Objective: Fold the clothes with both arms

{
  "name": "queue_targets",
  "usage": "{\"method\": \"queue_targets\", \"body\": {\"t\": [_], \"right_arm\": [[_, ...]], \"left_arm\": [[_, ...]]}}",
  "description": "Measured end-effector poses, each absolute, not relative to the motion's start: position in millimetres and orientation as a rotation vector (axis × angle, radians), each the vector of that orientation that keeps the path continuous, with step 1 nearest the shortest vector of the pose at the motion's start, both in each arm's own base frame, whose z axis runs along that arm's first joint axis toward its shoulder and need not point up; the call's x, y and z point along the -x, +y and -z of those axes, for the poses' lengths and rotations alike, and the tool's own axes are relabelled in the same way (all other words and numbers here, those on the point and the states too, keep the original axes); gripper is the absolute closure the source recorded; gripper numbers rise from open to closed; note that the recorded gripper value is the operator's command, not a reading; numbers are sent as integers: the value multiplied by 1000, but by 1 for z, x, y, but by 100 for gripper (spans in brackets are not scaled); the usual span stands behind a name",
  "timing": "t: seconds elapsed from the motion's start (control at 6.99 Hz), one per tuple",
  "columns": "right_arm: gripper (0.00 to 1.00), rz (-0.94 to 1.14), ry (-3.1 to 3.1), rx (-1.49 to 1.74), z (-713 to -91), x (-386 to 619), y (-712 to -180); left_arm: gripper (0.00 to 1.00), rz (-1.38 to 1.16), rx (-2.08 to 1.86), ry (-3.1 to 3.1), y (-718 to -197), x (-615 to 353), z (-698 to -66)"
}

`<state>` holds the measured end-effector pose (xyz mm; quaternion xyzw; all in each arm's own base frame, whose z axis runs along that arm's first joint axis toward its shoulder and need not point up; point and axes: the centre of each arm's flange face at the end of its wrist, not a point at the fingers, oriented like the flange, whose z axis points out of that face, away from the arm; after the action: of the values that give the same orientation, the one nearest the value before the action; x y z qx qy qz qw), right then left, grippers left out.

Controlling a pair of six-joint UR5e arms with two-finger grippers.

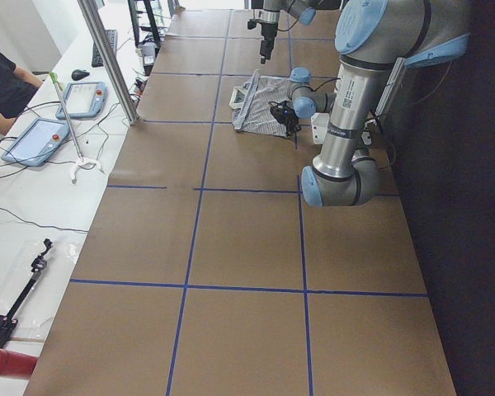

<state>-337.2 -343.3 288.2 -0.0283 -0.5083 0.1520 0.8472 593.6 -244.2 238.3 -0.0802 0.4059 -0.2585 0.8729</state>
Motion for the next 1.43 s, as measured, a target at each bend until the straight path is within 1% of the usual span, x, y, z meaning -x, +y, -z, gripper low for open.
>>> {"method": "queue_targets", "body": {"t": [0.29,0.72,1.0,1.15,1.43], "right_arm": [[0,-324,-1071,58,-289,336,-345],[0,-327,-1067,58,-291,336,-346],[0,-332,-1061,59,-294,338,-348],[0,-332,-1061,60,-294,338,-348],[0,-331,-1060,61,-294,339,-348]], "left_arm": [[100,508,128,858,-262,-583,-235],[100,541,31,831,-336,-555,-249],[100,537,-95,777,-404,-528,-270],[100,526,-157,746,-446,-511,-275],[100,530,-260,720,-527,-517,-266]]}}
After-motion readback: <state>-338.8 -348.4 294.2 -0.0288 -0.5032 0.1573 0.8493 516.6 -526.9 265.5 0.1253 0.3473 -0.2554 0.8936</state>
